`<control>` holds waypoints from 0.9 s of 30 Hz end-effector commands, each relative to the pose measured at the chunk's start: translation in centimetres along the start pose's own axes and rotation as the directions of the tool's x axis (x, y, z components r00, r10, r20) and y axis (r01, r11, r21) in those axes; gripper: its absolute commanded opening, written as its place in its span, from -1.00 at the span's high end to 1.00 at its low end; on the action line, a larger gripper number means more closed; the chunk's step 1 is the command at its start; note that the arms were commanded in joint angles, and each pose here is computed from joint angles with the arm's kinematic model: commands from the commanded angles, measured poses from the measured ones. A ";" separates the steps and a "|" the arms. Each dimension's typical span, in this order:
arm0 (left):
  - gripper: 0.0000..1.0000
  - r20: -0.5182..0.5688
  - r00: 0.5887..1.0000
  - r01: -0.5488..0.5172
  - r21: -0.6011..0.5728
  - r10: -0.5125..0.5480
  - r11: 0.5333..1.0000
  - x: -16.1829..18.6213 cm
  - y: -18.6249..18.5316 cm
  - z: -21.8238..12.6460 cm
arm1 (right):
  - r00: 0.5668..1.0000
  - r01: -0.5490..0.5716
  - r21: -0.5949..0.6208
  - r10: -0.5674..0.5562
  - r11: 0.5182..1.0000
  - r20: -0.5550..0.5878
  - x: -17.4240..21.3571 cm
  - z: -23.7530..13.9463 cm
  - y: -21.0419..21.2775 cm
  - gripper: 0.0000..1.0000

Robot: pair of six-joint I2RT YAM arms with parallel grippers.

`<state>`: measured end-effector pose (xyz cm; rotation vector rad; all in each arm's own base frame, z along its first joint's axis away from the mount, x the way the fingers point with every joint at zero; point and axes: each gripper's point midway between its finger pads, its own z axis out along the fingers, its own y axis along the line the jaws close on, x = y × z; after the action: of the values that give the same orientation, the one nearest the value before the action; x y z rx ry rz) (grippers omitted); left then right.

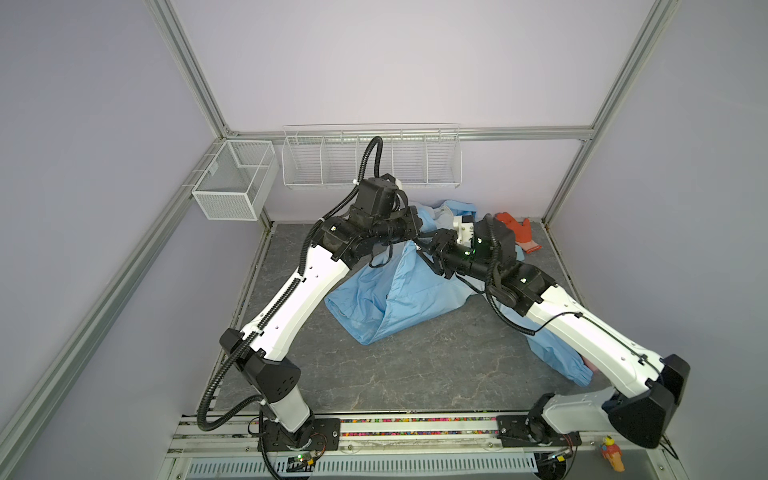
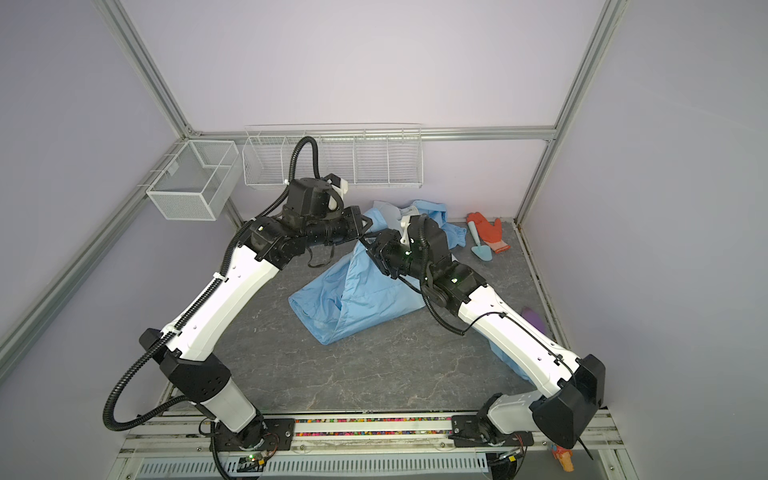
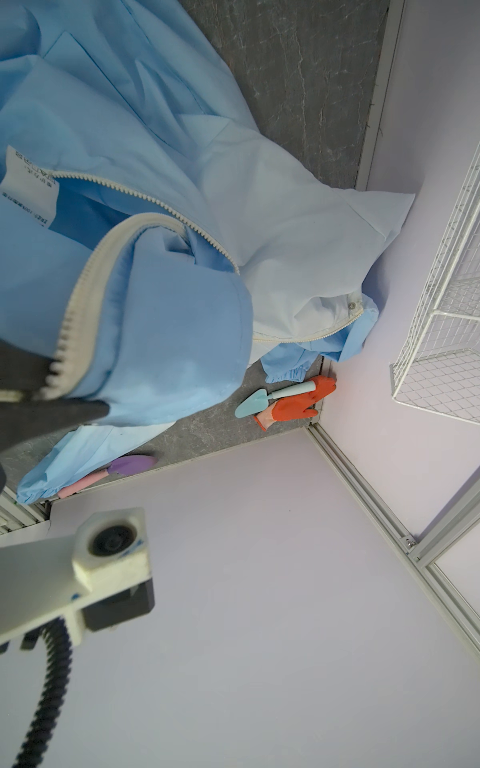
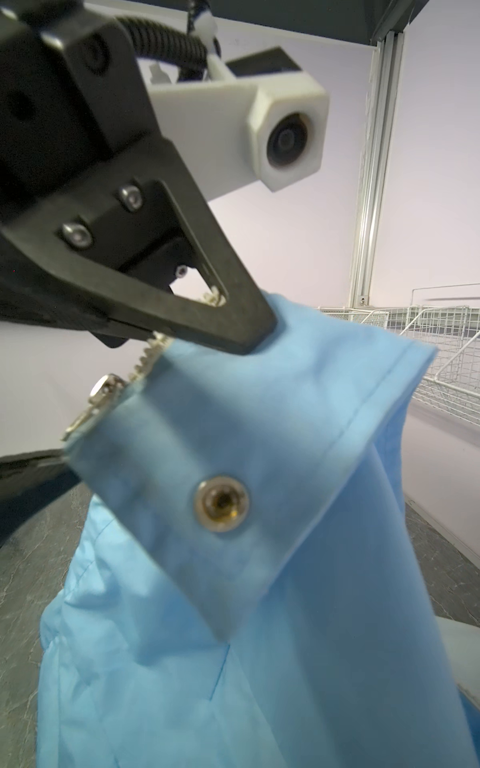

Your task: Zip up the jacket

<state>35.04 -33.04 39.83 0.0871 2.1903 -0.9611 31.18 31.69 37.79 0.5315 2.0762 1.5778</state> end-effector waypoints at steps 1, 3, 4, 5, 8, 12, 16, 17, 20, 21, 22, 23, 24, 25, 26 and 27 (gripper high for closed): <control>1.00 0.019 1.000 -0.009 0.016 0.009 1.000 -0.5 -0.5 -0.5 | 1.000 -0.023 -0.026 0.023 0.999 0.021 -0.2 -0.5 0.5 0.05; 1.00 0.020 1.000 -0.009 0.015 0.009 1.000 -0.5 -0.5 -0.5 | 1.000 -0.022 -0.030 0.023 0.999 0.018 -0.2 -0.5 0.7 0.06; 1.00 0.021 1.000 -0.009 0.014 0.008 1.000 -0.5 -0.5 -0.6 | 1.000 -0.025 -0.028 0.025 0.999 0.018 -0.1 -0.5 0.6 0.06; 1.00 0.021 1.000 -0.009 0.012 0.009 1.000 -0.5 -0.4 -0.6 | 0.999 -0.025 -0.029 0.025 0.999 0.019 -0.2 -0.6 0.7 0.07; 1.00 0.023 1.000 -0.008 0.008 0.007 1.000 -0.4 -0.3 -0.7 | 0.999 -0.031 -0.028 0.032 0.999 0.019 -0.2 -0.7 0.6 0.07; 1.00 0.028 1.000 -0.006 0.010 0.006 1.000 -0.4 -0.3 -0.8 | 0.999 -0.046 -0.020 0.046 0.999 0.001 0.2 -0.6 0.3 0.09; 1.00 0.032 0.999 -0.005 0.008 0.005 1.000 -0.5 -0.2 -0.7 | 0.998 -0.058 -0.011 0.058 0.998 -0.006 0.5 -0.7 -0.2 0.11; 1.00 0.032 0.999 -0.006 0.007 0.006 1.000 -0.5 -0.2 -0.7 | 0.998 -0.058 -0.008 0.058 0.998 -0.006 0.6 -0.7 -0.2 0.10; 1.00 0.036 0.999 -0.007 0.008 0.007 1.000 -0.5 -0.2 -0.7 | 0.998 -0.060 -0.003 0.060 0.998 -0.003 0.7 -1.0 -0.3 0.10; 1.00 0.037 0.999 -0.007 0.009 0.007 1.000 -0.5 -0.2 -0.7 | 0.998 -0.062 0.001 0.062 0.998 -0.002 0.7 -1.0 -0.4 0.10; 1.00 0.039 0.999 -0.006 0.010 0.006 1.000 -0.5 -0.2 -0.7 | 0.998 -0.064 0.002 0.064 0.998 -0.002 0.7 -1.0 -0.5 0.11; 1.00 0.039 0.999 -0.006 0.012 0.006 1.000 -0.5 -0.3 -0.7 | 0.998 -0.065 0.000 0.065 0.998 0.000 0.7 -1.0 -0.5 0.11; 1.00 0.038 0.999 -0.004 0.012 0.003 1.000 -0.5 -0.2 -0.7 | 0.998 -0.065 0.001 0.065 0.998 0.003 0.7 -1.0 -0.5 0.12; 1.00 0.036 0.999 -0.005 0.014 0.005 1.000 -0.4 -0.3 -0.6 | 0.998 -0.065 -0.002 0.065 0.998 0.006 0.6 -1.1 -0.4 0.13; 1.00 0.035 0.999 -0.004 0.013 0.003 1.000 -0.4 -0.2 -0.6 | 0.998 -0.063 -0.003 0.063 0.998 0.010 0.5 -1.2 -0.3 0.14; 1.00 0.034 0.999 -0.004 0.012 0.004 1.000 -0.4 -0.2 -0.6 | 0.998 -0.061 -0.003 0.061 0.998 0.011 0.5 -1.2 -0.2 0.14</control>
<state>35.24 -33.14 38.71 0.0806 2.2090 -0.9502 30.55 31.53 37.07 0.5682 2.0925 1.5858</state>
